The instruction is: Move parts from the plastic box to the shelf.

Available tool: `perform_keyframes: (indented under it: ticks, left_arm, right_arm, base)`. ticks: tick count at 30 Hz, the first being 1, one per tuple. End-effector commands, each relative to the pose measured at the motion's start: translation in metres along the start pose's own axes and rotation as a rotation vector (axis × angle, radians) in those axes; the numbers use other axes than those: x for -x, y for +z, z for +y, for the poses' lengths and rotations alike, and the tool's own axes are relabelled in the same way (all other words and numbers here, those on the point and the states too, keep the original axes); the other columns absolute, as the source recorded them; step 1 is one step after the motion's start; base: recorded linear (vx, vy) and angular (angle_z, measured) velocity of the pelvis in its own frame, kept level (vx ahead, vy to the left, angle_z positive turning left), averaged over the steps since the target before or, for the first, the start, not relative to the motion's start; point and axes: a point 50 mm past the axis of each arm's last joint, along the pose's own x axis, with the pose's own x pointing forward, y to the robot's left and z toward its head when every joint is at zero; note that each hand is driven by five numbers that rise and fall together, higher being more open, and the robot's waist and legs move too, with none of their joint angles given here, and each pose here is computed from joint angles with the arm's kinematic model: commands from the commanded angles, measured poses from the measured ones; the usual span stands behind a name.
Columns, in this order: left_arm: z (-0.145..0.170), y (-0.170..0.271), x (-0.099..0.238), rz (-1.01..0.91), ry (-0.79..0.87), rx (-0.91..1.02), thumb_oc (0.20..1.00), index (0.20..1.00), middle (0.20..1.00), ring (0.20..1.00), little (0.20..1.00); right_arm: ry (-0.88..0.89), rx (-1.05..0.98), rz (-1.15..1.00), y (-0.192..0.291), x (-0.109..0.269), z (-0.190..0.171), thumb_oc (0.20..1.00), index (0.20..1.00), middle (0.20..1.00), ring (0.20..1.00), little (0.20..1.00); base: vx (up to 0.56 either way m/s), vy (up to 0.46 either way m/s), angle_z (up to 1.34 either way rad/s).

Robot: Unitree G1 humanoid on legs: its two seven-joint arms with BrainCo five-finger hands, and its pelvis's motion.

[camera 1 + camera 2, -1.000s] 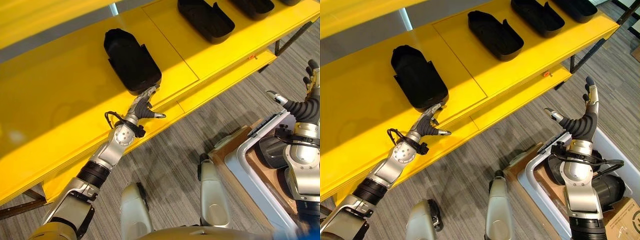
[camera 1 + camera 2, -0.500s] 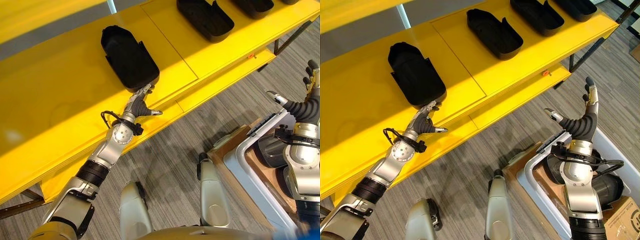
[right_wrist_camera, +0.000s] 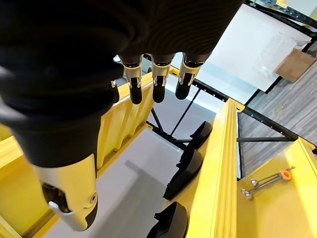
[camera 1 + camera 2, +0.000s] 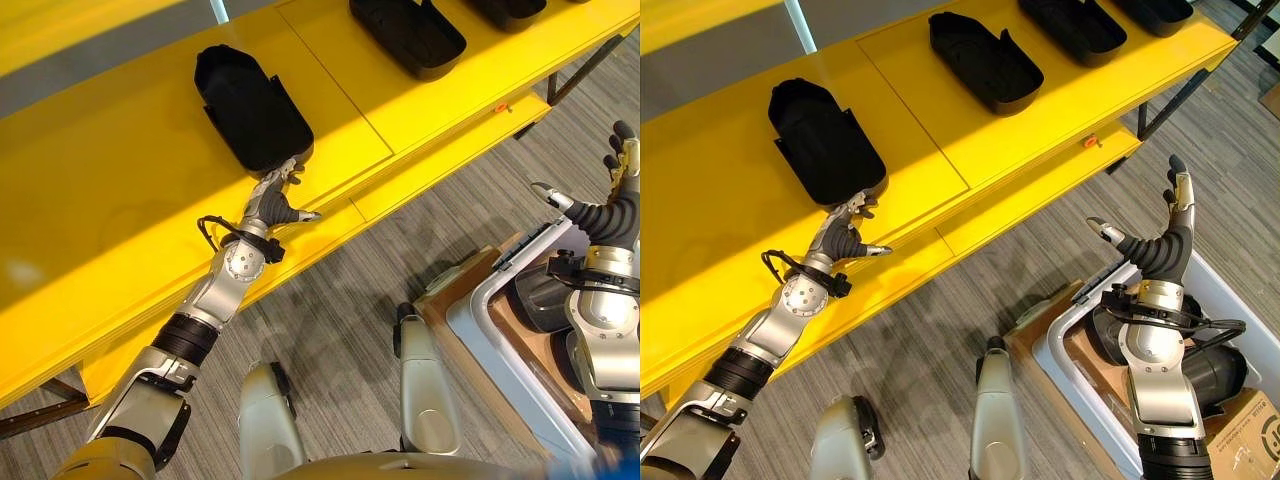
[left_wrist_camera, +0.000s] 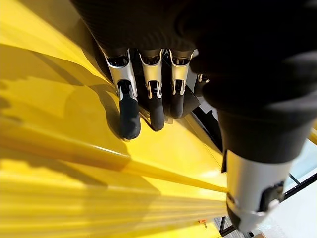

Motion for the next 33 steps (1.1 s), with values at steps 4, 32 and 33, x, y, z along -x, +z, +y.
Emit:
perform_keyframes:
  ticks: [4,32,33]
  left_arm:
    - [0.025,-0.002,-0.017,0.006,0.073,-0.077,1.000,1.000,1.000,1.000,1.000]
    - [0.035,0.006,-0.023,-0.022,0.095,-0.069,1.000,1.000,1.000,1.000,1.000]
    - [0.034,0.009,-0.023,-0.039,0.088,-0.066,1.000,1.000,1.000,1.000,1.000]
  right_arm:
    - [-0.057,-0.043,-0.053,0.008,-0.004,-0.007,1.000,1.000,1.000,1.000,1.000]
    - [-0.046,-0.031,0.000,-0.001,0.002,-0.007,1.000,1.000,1.000,1.000,1.000]
    - [-0.046,-0.029,0.002,-0.002,0.002,-0.007,1.000,1.000,1.000,1.000,1.000]
  base:
    - [0.00,0.000,0.00]
    - [0.00,0.000,0.00]
    - [0.00,0.000,0.00]
